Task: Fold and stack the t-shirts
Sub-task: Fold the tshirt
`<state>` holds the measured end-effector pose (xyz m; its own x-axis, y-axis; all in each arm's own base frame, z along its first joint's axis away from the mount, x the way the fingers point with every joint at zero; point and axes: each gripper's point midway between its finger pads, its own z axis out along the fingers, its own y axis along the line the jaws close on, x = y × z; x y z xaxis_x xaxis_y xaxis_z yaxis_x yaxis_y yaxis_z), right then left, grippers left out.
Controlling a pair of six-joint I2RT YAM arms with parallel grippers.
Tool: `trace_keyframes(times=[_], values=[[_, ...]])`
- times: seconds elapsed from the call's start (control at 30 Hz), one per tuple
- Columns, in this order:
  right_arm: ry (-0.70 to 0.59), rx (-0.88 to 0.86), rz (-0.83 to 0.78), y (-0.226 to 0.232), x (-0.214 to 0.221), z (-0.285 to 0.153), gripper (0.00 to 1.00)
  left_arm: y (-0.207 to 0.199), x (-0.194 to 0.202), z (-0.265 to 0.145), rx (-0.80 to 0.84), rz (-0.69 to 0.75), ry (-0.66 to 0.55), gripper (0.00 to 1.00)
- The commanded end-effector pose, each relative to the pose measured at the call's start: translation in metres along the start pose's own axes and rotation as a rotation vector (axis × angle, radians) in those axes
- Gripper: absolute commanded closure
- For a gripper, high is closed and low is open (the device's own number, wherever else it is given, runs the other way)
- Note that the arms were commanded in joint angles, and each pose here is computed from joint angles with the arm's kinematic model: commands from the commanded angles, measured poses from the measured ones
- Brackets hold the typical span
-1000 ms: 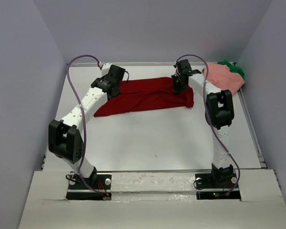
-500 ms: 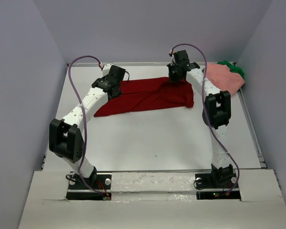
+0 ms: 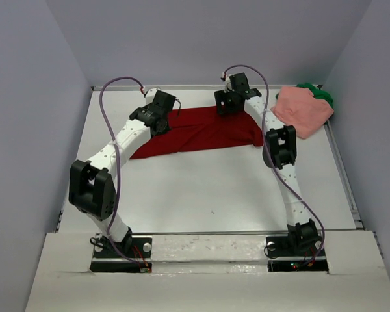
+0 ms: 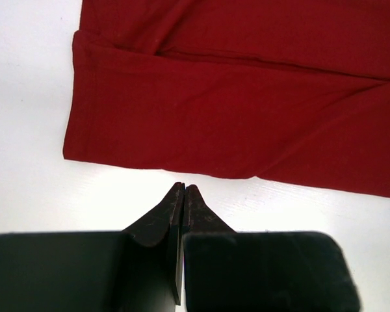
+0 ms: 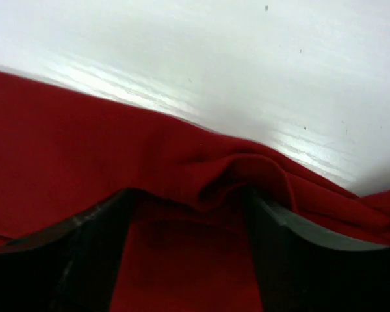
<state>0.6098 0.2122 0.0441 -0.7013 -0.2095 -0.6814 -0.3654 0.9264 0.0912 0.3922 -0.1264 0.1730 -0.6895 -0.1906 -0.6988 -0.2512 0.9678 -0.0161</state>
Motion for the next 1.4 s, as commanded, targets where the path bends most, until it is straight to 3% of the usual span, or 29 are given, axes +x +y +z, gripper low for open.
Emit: trace_keyframes(times=[0.0,0.13,0.23,0.67,0.73,0.83,0.87,1.0,1.03,1.1,1.13,1.2,1.37], values=[[-0.066,0.009,-0.024,0.003,-0.029,-0.022,0.16,0.0,-0.001,-0.009,-0.001,0.03,-0.012,0.9],[-0.093,0.099,-0.041,-0.005,-0.038,-0.052,0.08,-0.005,0.004,-0.007,0.01,0.026,-0.007,0.9],[-0.095,0.199,-0.028,-0.014,-0.044,-0.09,0.08,-0.014,0.012,-0.005,0.019,0.038,0.007,0.9],[0.027,0.367,0.098,-0.032,0.05,-0.16,0.11,-0.042,0.02,-0.006,0.048,0.081,0.021,0.9],[0.055,0.374,0.162,-0.03,0.071,-0.163,0.34,-0.049,0.022,-0.005,0.065,0.085,0.029,0.9],[0.079,0.322,0.234,-0.017,0.09,-0.168,1.0,-0.062,0.028,0.0,0.098,0.096,0.053,0.94],[0.083,0.311,0.244,-0.014,0.094,-0.168,1.0,-0.065,0.03,0.002,0.102,0.101,0.062,1.0],[0.097,0.298,0.259,-0.007,0.107,-0.174,1.0,-0.069,0.042,0.017,0.071,0.111,0.1,1.0],[0.107,0.311,0.269,-0.008,0.11,-0.177,0.81,-0.069,0.042,0.019,0.069,0.11,0.104,1.0],[0.119,0.341,0.274,-0.012,0.121,-0.181,0.58,-0.072,0.044,0.024,0.067,0.12,0.115,1.0],[0.105,0.334,0.268,-0.008,0.118,-0.188,0.41,-0.073,0.044,0.024,0.068,0.121,0.115,1.0],[0.108,0.348,0.276,-0.01,0.124,-0.193,0.37,-0.076,0.043,0.025,0.078,0.126,0.109,1.0],[0.124,0.403,0.29,-0.013,0.148,-0.207,0.37,-0.084,0.047,0.037,0.08,0.128,0.136,1.0]])
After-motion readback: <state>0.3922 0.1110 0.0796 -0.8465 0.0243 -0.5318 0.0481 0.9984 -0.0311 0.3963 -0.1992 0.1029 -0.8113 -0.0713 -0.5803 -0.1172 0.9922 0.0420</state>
